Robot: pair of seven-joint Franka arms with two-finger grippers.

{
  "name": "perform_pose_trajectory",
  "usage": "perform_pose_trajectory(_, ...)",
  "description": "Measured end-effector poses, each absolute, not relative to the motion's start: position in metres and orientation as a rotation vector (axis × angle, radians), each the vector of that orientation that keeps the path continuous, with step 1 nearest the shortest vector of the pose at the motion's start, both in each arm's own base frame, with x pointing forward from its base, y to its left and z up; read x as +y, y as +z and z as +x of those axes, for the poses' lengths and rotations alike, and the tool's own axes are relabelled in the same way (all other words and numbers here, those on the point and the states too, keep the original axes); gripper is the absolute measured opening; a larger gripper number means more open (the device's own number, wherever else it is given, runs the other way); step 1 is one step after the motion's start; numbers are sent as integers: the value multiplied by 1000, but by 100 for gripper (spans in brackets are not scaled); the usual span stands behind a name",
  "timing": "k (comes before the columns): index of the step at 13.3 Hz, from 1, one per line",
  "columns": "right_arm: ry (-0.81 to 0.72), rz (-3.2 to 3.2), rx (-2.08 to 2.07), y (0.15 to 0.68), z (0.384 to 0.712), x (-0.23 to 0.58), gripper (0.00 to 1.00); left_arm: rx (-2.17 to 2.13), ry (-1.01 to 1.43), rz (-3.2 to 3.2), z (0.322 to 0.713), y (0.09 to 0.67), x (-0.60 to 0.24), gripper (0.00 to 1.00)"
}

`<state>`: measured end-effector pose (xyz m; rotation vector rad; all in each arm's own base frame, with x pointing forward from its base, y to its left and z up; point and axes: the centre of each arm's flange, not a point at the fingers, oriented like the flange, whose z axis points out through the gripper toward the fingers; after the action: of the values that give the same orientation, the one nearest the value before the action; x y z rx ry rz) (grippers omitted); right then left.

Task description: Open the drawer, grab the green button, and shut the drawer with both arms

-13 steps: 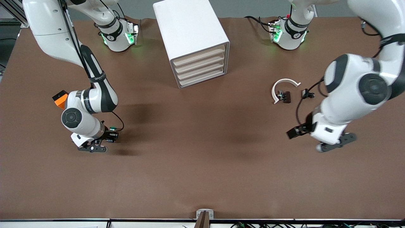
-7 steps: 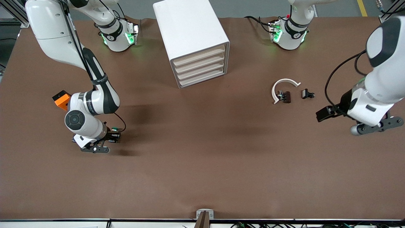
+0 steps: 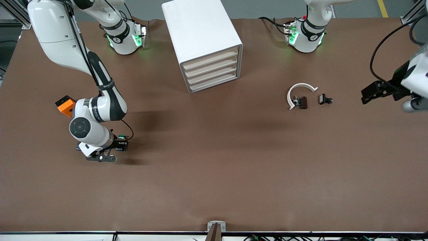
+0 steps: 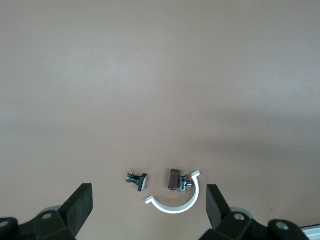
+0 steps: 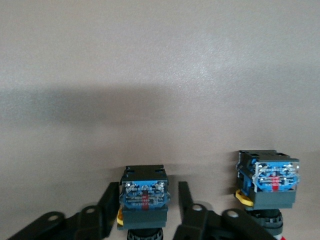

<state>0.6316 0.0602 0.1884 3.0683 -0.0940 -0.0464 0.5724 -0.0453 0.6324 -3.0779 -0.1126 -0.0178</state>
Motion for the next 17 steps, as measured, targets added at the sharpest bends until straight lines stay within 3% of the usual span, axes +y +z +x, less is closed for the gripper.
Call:
perform_pose_trajectory(4,-56,3064,-102,198,639,57,100,-78,5,-3057,537,639,-52,100)
perform_pose_trajectory(9,-168,3050,-68,259,651,35,100,-58,13,-3065,520,644,-31,100)
perform_pose_trajectory(17,-255,3056,-61,403,625,-8,100,-53,63,-3105,527,629,-33,100)
